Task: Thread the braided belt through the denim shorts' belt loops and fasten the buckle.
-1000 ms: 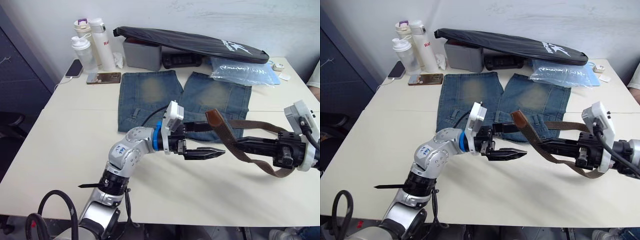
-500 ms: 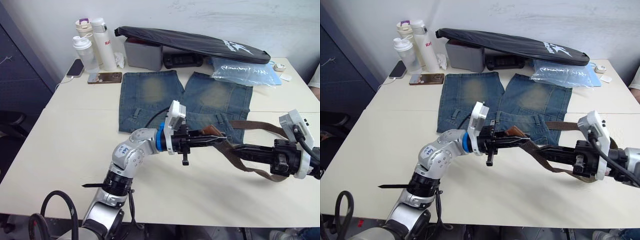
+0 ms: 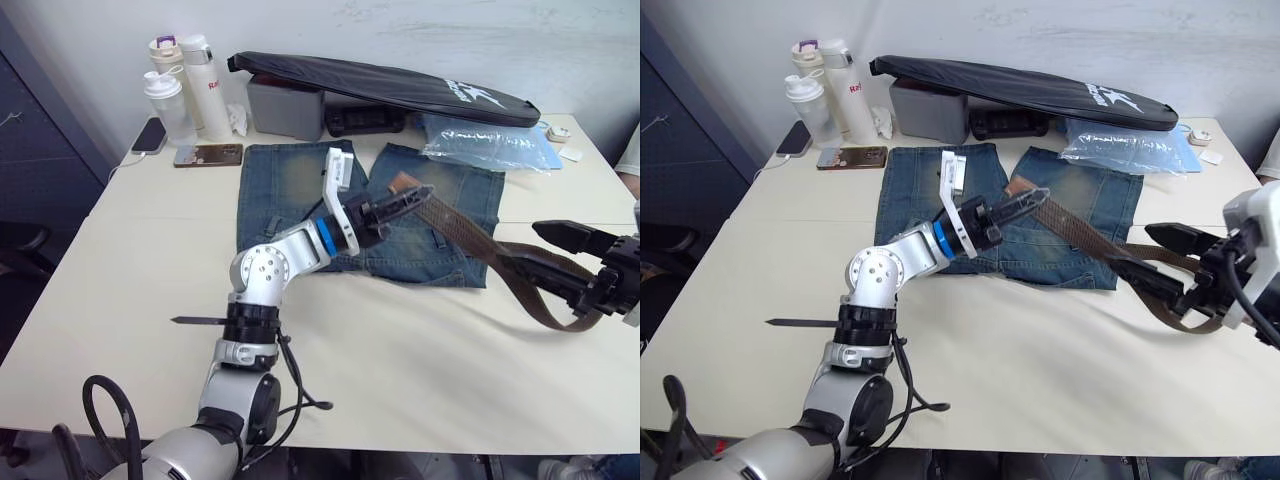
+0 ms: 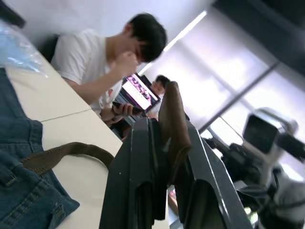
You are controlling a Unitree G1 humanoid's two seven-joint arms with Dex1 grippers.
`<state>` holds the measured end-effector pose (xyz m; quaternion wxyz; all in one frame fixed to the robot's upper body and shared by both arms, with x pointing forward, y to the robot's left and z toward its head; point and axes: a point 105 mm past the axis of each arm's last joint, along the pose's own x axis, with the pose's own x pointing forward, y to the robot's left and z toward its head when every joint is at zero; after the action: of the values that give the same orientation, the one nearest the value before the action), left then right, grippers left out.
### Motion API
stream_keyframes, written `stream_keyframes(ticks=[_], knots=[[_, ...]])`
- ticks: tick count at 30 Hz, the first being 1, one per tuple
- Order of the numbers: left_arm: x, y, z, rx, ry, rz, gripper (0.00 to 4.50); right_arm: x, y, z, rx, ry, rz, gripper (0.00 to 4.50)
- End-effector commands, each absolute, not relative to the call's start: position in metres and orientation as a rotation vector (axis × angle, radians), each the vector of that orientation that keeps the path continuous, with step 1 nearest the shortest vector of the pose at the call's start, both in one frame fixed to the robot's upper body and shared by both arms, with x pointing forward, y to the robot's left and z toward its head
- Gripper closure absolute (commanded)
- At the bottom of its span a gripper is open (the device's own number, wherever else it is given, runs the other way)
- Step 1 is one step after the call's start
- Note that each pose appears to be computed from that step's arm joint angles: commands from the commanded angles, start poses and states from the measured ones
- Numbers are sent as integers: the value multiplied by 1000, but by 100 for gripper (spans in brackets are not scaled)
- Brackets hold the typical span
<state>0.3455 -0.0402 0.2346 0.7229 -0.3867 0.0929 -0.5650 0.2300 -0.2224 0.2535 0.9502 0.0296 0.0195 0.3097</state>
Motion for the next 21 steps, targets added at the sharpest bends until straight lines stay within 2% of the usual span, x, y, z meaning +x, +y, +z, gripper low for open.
stream_keyframes(ticks=[1, 5, 9, 13, 15, 21], knots=[[356, -42, 248, -992, 226, -1176, 450, 214, -206, 257, 254, -26, 663, 6], [354, -44, 261, -1069, 227, -1197, 450, 208, -178, 234, 575, -7, 659, 6], [343, -48, 265, -1077, 252, -1249, 450, 225, -166, 222, 864, -52, 574, 6], [329, -51, 267, -1072, 286, -1321, 450, 240, -159, 212, 1002, -67, 523, 6], [330, -50, 267, -1069, 278, -1310, 450, 251, -155, 208, 1057, -72, 504, 6], [330, -52, 262, -1048, 299, -1306, 450, 273, -144, 221, 1152, -139, 518, 6]])
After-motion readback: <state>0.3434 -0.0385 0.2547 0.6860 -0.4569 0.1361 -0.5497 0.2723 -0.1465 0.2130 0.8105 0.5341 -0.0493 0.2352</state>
